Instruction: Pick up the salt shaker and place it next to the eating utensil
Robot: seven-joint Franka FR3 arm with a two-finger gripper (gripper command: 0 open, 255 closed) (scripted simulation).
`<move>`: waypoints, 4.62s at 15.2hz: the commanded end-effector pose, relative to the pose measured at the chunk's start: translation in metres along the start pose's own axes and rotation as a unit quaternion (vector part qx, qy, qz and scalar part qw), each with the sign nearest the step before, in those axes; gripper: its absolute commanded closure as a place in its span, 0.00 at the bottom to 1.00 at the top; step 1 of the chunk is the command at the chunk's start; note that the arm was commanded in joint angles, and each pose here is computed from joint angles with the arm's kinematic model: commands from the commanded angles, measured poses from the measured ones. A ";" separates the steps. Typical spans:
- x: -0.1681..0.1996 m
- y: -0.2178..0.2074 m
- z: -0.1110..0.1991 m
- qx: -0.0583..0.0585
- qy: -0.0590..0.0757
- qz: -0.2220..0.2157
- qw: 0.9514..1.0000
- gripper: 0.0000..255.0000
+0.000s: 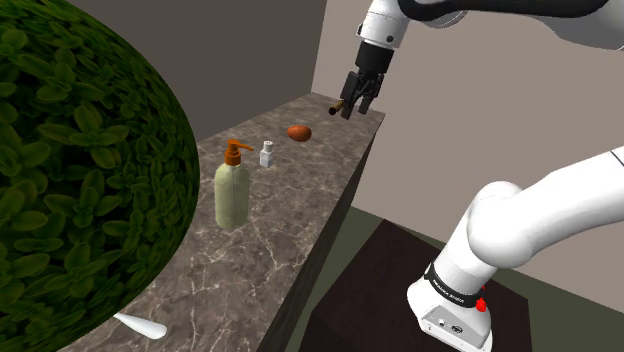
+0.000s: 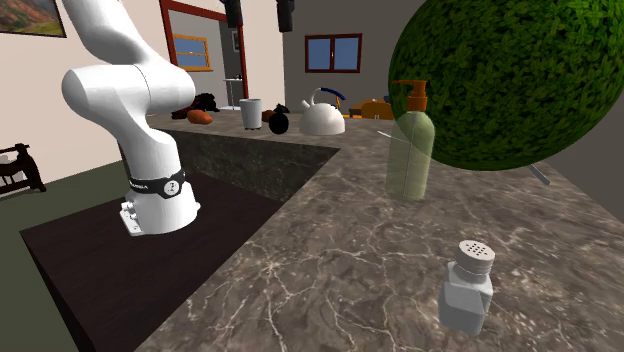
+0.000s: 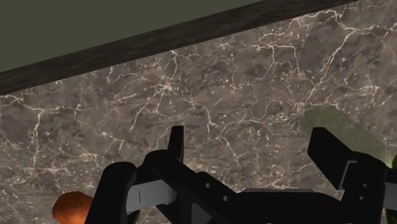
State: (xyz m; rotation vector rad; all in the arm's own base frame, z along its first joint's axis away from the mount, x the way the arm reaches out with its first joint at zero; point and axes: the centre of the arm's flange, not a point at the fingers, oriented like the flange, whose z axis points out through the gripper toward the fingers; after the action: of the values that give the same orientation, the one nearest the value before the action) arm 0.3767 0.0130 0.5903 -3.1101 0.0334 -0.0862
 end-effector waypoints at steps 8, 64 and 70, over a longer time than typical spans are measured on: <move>0.103 0.009 0.065 -0.003 -0.011 -0.002 1.000 0.00; 0.300 0.024 0.168 -0.009 -0.034 -0.006 0.999 1.00; 0.302 0.023 0.136 -0.009 -0.034 -0.006 0.999 1.00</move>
State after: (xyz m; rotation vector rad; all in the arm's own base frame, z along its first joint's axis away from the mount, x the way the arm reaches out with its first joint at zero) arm 0.6850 -0.0115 0.4647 -3.1287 0.0148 0.0190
